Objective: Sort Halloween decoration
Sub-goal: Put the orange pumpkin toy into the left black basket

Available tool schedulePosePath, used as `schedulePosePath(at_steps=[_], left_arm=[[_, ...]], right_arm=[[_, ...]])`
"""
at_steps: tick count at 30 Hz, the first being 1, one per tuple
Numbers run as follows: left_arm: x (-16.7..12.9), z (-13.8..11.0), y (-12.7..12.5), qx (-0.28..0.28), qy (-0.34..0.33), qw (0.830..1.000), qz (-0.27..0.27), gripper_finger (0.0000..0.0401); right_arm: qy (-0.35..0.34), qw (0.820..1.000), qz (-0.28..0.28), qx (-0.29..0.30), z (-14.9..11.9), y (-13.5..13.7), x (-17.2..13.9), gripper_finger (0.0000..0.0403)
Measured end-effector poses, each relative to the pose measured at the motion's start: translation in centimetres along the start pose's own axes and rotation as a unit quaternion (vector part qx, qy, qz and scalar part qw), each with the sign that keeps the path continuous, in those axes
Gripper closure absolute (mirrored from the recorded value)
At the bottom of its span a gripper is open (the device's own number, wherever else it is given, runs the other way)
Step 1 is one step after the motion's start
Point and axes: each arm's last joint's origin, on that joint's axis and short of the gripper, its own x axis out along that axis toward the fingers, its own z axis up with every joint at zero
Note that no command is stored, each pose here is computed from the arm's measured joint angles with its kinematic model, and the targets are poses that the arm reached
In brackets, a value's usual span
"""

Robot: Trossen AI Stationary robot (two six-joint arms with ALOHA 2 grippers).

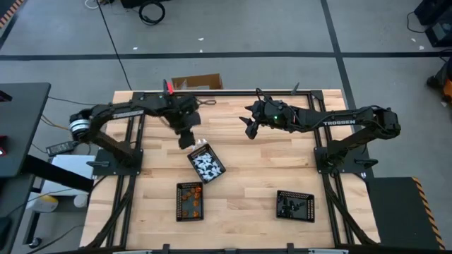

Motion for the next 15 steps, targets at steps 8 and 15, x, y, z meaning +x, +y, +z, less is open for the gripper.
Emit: schedulePosePath(at_steps=[8, 15], left_arm=[[0.6, -2.2, -9.1, 0.124, 0.011, 0.989, -0.081, 0.0299], [3.9, -4.1, -15.1, 0.254, 0.02, 0.963, -0.09, 0.0299]], right_arm=[[-0.001, 1.0, -0.001, 0.001, 0.0, -0.1, 0.0, 0.0158], [-0.006, 1.0, -0.002, 0.005, 0.1, -0.2, 0.0, 0.0158]])
